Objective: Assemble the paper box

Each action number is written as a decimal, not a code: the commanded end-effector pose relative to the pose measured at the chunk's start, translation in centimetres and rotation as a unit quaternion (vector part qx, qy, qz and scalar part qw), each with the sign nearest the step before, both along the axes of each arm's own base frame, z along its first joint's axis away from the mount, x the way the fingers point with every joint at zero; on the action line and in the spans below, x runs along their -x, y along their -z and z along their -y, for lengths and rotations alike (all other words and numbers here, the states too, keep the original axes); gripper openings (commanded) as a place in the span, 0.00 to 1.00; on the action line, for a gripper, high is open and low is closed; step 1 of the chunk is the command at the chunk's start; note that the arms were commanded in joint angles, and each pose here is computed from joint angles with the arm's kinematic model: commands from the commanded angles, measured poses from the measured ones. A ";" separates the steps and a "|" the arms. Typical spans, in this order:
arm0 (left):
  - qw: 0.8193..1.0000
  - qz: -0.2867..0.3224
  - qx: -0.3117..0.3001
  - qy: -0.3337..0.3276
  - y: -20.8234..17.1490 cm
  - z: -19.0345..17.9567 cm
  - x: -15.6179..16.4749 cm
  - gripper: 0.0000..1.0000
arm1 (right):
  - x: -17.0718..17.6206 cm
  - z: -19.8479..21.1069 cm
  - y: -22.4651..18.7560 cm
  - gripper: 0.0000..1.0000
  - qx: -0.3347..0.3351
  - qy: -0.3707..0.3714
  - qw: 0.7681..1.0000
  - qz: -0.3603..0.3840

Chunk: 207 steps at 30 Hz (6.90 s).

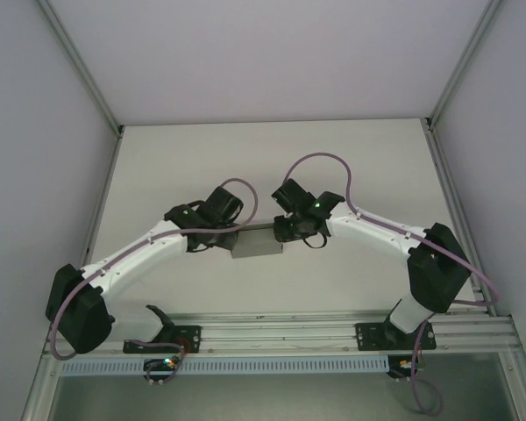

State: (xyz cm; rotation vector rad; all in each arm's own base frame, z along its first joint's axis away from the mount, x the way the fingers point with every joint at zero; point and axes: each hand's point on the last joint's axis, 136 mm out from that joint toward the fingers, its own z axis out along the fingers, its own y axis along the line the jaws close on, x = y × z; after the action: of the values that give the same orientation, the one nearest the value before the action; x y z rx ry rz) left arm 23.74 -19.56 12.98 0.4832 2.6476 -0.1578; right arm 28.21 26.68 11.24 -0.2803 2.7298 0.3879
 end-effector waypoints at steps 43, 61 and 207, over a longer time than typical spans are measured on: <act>0.979 -0.142 0.102 -0.108 4.1 -0.2 2.2 0.00 | 1.6 -0.7 4.4 0.05 0.013 0.003 0.999 -0.050; 0.988 -0.122 0.030 -0.092 4.2 -1.8 3.1 0.00 | -0.3 -2.4 -5.2 0.56 -0.076 -0.068 0.992 0.073; 0.950 0.131 0.244 -0.143 -6.9 -6.0 0.5 1.00 | -11.0 -1.3 -0.2 0.47 0.408 -0.487 0.659 0.403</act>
State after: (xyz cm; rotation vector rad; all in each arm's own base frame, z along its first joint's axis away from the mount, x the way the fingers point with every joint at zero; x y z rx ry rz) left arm 23.50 -15.01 21.35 0.0177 2.2174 -0.6772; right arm 35.84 28.76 9.59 -1.7416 1.6224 -0.3957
